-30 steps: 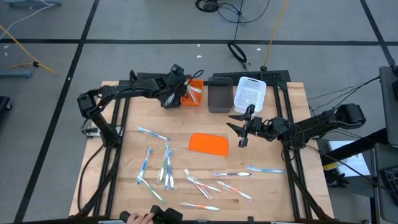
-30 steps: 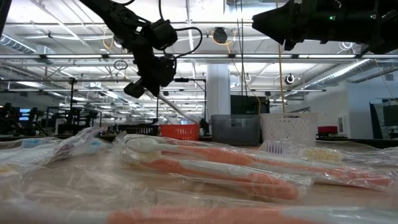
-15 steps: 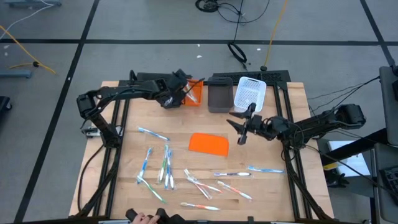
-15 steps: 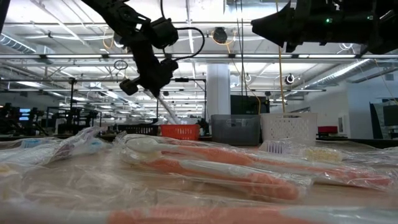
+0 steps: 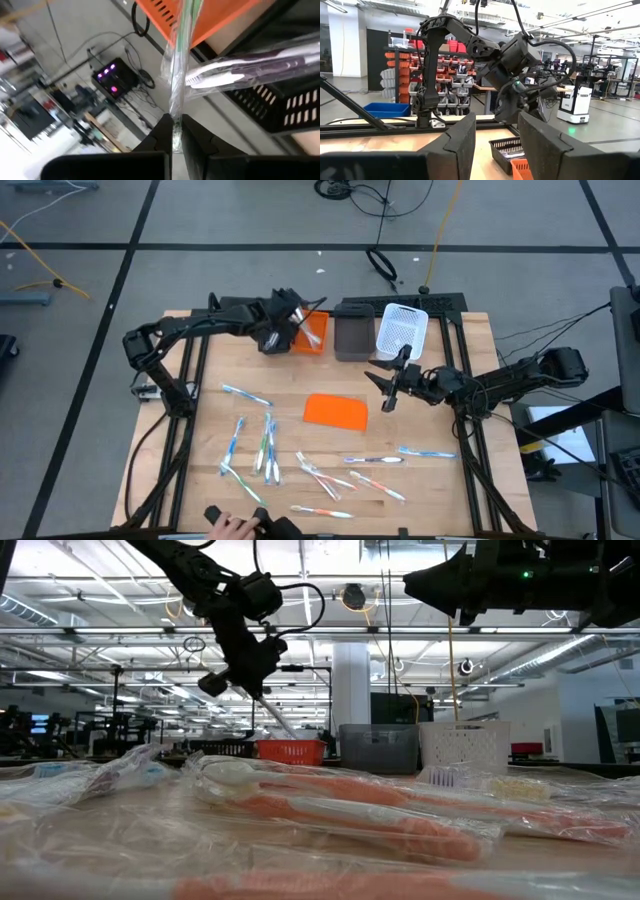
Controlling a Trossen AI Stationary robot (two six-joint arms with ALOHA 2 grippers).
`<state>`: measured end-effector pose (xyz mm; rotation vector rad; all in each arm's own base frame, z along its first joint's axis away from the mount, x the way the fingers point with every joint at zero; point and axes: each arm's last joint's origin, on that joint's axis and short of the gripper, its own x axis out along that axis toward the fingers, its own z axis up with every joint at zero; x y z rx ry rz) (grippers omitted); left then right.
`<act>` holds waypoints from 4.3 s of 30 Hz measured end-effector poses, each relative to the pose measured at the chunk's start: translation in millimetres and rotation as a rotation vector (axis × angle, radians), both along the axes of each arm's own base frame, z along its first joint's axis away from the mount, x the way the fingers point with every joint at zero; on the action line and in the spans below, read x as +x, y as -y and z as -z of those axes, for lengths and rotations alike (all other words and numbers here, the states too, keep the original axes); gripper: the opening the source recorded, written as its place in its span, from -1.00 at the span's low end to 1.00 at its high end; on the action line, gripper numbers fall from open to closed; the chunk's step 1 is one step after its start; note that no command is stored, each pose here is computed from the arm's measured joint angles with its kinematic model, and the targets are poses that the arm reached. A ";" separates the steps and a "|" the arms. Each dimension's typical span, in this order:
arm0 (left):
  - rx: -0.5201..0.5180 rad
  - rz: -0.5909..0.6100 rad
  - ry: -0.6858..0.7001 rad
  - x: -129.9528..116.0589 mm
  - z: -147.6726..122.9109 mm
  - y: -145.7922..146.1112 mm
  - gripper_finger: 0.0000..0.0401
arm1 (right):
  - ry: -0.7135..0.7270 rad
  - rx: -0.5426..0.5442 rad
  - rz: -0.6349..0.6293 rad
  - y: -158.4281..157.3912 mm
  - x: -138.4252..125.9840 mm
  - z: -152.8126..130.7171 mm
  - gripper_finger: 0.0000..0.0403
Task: Pick & Place Toothbrushes
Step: Put the green toothbrush into the orange bin, then put the blue toothbrush into the black transparent bin
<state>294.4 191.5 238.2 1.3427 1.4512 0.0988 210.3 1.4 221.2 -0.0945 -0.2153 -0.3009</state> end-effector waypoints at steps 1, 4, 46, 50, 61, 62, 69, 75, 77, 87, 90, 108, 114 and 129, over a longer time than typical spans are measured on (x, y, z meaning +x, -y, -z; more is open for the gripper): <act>-0.006 -0.016 0.017 -0.4 0.0 -0.6 -0.90 | 0.000 0.000 0.000 0.0 0.0 0.0 -0.31; -0.010 -0.027 0.029 -0.6 0.0 -1.0 -0.89 | 0.000 -0.001 0.000 -0.1 0.0 -0.1 -0.31; -0.288 -0.611 0.511 9.9 14.0 67.1 -0.04 | -0.329 0.193 -0.284 -18.9 2.2 35.0 -0.31; -0.520 -0.640 0.549 17.3 18.4 98.6 -0.06 | -0.387 0.198 -0.336 -31.4 -0.2 40.1 -0.31; -0.997 -0.538 0.633 43.1 14.3 180.6 -0.07 | -0.652 0.332 -0.473 -70.9 -18.4 63.5 -0.31; -1.012 -0.517 0.647 45.1 13.2 187.8 -0.07 | -0.671 0.349 -0.484 -74.2 -20.4 65.0 -0.32; -1.129 -0.376 0.756 56.4 2.7 229.6 -0.07 | -0.860 0.496 -0.511 -95.2 -40.0 79.3 -0.40; -1.190 -0.292 0.814 60.1 -4.3 251.8 -0.07 | -0.987 0.625 -0.499 -105.0 -53.8 87.4 -0.49; -1.189 -0.280 0.828 60.2 -5.5 256.1 -0.07 | -1.015 0.675 -0.512 -107.1 -56.0 88.2 -0.51; -1.208 -0.269 0.841 59.7 -6.9 264.8 -0.07 | -1.069 0.665 -0.485 -103.0 -57.8 92.0 -0.51; -1.212 -0.280 0.845 59.7 -6.8 264.5 -0.07 | -1.041 0.646 -0.489 -98.9 -55.1 88.9 -0.51; -1.196 -0.279 0.852 59.8 -6.7 264.0 -0.07 | -1.149 0.707 -0.407 -83.6 -75.8 81.9 -0.51; -1.193 -0.277 0.852 59.7 -6.8 264.0 -0.07 | -1.212 0.727 -0.373 -88.2 -80.2 88.3 -0.51; -1.192 -0.277 0.852 59.7 -6.8 263.9 -0.07 | -1.262 0.729 -0.309 -96.7 -83.1 98.4 -0.72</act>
